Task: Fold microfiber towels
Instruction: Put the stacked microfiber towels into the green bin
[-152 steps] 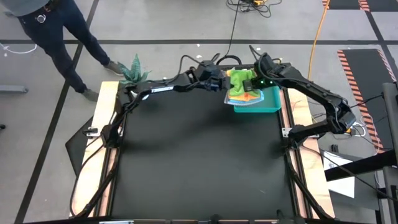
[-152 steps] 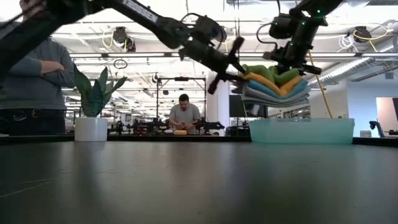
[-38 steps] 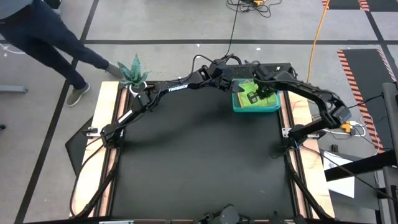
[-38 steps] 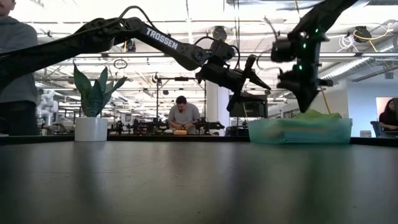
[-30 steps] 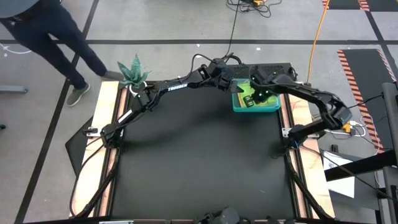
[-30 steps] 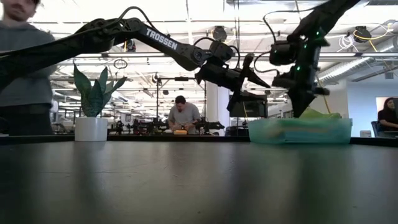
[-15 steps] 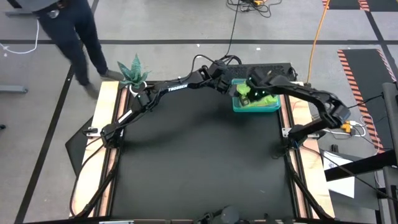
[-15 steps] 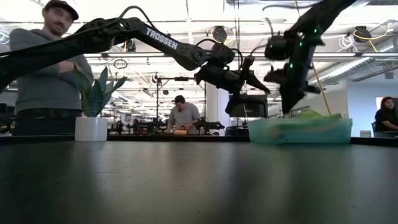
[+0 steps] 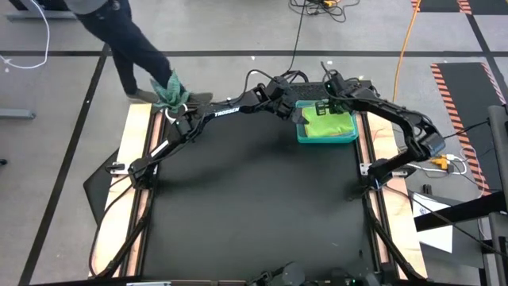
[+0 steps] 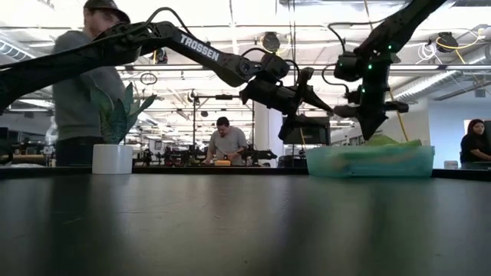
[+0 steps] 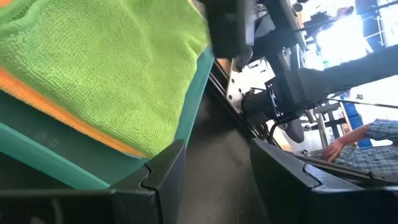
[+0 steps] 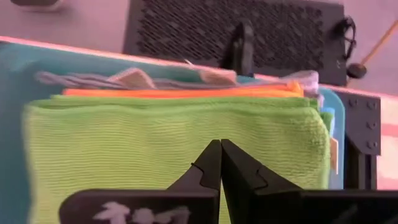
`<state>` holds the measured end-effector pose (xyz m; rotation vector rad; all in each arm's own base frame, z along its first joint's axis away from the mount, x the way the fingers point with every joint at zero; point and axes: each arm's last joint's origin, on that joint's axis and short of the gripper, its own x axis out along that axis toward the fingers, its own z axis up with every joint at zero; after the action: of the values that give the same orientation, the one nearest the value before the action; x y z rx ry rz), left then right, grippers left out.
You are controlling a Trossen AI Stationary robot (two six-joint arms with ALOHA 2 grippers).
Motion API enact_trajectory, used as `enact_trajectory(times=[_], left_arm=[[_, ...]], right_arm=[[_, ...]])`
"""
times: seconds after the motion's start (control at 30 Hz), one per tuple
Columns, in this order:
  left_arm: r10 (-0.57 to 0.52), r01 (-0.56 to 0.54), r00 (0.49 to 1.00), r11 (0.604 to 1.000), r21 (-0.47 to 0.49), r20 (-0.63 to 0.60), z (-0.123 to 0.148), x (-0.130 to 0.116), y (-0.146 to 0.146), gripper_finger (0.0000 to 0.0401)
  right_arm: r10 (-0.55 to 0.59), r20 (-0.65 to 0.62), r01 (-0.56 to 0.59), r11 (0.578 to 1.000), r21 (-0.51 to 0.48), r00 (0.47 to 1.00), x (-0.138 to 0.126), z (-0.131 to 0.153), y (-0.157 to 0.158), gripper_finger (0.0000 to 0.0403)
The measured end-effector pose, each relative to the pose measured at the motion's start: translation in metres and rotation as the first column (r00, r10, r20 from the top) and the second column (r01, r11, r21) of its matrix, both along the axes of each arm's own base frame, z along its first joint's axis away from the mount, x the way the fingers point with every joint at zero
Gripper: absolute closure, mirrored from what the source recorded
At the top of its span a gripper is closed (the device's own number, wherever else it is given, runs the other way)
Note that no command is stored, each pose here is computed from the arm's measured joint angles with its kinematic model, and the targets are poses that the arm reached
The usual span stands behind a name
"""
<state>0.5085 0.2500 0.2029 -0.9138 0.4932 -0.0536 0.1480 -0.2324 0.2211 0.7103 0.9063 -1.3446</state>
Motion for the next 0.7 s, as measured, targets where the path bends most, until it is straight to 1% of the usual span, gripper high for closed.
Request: enact_trajectory(times=[0.27,0.33,0.5,0.63,0.7], left_arm=[[-0.014,0.014,1.000,1.000,-0.007,0.003,0.000,0.000,0.000,0.0219],[-0.017,0.017,1.000,1.000,-0.009,0.004,0.000,0.000,-0.001,0.0219],[-0.022,0.022,1.000,1.000,-0.012,0.005,0.000,0.000,-0.001,0.0219],[-0.027,0.027,1.000,1.000,-0.014,0.006,0.000,0.000,-0.001,0.0219],[-0.033,0.033,0.999,0.999,-0.017,0.008,0.000,0.000,-0.001,0.0219]], right_arm=[[-0.078,-0.090,0.082,0.996,0.044,0.993,-0.013,-0.022,-0.019,0.0403],[-0.089,-0.110,0.097,0.993,0.069,0.990,-0.017,-0.029,-0.023,0.0403],[-0.081,-0.144,0.097,0.989,0.114,0.986,-0.018,-0.043,-0.028,0.0403],[-0.055,-0.140,0.081,0.979,0.190,0.989,-0.016,-0.060,-0.032,0.0403],[-0.049,-0.149,0.079,0.976,0.202,0.988,-0.015,-0.065,-0.034,0.0403]])
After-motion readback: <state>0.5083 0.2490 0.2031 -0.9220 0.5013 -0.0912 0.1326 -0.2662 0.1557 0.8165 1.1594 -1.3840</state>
